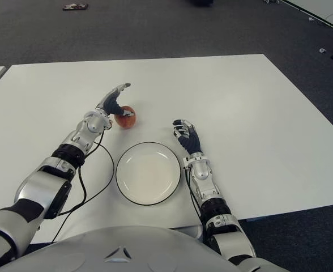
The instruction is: Put the apples into the plate.
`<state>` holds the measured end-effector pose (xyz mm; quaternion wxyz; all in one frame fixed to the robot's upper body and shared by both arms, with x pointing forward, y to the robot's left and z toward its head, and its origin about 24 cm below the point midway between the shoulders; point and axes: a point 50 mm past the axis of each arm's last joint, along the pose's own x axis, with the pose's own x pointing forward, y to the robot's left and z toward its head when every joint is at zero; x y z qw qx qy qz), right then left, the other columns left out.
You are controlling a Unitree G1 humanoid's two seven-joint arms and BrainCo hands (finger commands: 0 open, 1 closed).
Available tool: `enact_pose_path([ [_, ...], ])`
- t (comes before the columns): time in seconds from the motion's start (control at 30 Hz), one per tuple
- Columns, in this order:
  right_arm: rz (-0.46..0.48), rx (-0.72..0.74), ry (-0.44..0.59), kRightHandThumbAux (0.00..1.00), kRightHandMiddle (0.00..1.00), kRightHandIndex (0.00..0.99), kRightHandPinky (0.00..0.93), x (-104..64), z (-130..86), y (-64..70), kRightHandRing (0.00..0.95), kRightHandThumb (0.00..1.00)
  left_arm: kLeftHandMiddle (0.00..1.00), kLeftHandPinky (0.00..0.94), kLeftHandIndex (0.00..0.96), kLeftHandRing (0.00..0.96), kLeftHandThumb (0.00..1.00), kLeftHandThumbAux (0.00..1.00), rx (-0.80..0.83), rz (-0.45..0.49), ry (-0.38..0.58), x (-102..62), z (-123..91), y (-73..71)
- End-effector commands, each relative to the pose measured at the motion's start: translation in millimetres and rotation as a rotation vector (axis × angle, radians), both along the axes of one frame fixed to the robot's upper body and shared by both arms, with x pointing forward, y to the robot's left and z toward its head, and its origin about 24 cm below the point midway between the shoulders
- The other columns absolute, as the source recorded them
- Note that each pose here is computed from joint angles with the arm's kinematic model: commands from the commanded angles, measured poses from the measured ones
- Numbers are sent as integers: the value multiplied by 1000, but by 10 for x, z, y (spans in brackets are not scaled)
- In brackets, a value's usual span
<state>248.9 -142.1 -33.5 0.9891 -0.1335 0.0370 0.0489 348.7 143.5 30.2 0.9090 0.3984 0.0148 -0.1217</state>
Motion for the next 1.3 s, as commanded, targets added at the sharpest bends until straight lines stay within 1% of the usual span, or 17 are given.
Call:
enact_pose_path([
  [0.03,-12,-23,180,660,323,292,332,-258,-311,-31,314,658,0,0,0,0,0,220,41,16,38,-24,-93,30],
  [0.37,-11,-20,172,661,330,287,344,-256,-303,-34,325,675,0,0,0,0,0,203,41,17,47,-33,-126,19],
  [0.6,-20,-11,180,665,331,286,341,-256,-309,-45,324,663,0,0,0,0,0,191,40,9,61,-48,-153,8],
  [0.83,-30,-23,162,668,334,281,339,-258,-298,-45,327,675,0,0,0,0,0,194,35,6,77,-69,-197,-10],
  [1.3,-14,-44,153,668,343,277,348,-258,-287,-53,337,683,0,0,0,0,0,218,47,4,103,-87,-255,-51],
])
